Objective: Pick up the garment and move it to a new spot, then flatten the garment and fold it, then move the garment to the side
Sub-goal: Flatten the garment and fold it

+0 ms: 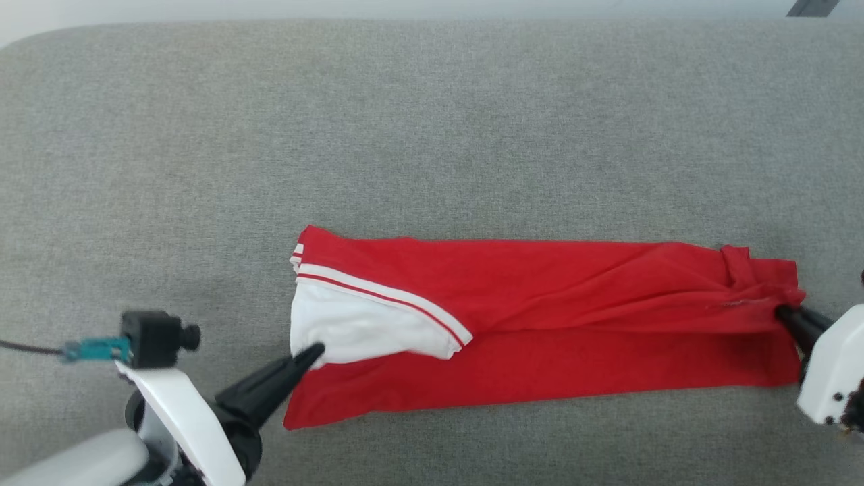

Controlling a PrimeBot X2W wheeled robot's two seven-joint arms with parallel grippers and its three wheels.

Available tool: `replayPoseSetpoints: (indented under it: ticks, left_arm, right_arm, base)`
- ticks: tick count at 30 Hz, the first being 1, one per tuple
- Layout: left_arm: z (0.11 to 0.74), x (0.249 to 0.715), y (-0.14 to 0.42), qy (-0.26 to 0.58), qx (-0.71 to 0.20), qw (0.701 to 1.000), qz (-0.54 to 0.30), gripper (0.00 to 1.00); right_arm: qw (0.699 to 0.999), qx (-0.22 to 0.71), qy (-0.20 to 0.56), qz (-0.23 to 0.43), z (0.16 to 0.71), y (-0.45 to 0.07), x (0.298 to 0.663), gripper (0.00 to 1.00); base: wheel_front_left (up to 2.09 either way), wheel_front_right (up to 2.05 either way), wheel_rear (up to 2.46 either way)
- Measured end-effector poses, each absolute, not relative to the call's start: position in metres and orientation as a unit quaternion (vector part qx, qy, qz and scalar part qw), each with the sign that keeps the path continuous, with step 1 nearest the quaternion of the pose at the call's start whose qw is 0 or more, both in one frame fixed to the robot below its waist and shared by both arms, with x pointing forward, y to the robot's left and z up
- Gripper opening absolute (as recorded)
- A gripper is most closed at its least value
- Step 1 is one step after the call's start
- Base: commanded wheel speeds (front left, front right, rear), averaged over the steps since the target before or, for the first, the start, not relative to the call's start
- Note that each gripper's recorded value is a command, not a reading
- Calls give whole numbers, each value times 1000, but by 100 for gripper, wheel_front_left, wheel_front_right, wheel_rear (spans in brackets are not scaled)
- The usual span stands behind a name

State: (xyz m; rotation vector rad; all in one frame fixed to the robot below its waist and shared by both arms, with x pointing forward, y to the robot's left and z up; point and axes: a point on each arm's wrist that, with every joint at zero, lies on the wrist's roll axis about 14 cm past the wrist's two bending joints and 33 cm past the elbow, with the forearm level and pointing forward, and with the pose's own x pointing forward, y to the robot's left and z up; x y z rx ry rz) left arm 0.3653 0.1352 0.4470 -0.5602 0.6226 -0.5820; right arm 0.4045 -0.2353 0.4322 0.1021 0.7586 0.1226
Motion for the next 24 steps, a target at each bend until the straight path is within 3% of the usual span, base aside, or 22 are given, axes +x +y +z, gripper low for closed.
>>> replayPoseSetpoints:
  ticks: [10,11,12,13,14,16,24]
  left_arm:
    - [402,353,134,337,-263,868,-251,0]
    - [401,354,134,336,-261,870,-249,0]
    - [401,355,135,334,-258,872,-249,0]
    - [401,357,136,330,-253,874,-250,24]
    - [403,359,137,324,-251,878,-248,49]
    - [405,364,141,312,-245,886,-242,97]
    - [417,354,151,259,-254,907,-211,100]
  right_arm:
    - [919,75,384,37,398,-235,397,0]
    - [921,77,381,37,398,-234,398,18]
    - [922,77,377,37,399,-234,399,43]
    - [924,76,372,37,400,-234,400,83]
    - [926,76,369,37,402,-235,401,100]
    - [929,81,359,36,406,-236,404,100]
    - [934,97,344,19,420,-252,401,100]
  base:
    - [0,0,0]
    - [0,0,0]
    - [0,0,0]
    - [0,0,0]
    - [0,0,0]
    - [0,0,0]
    - [0,0,0]
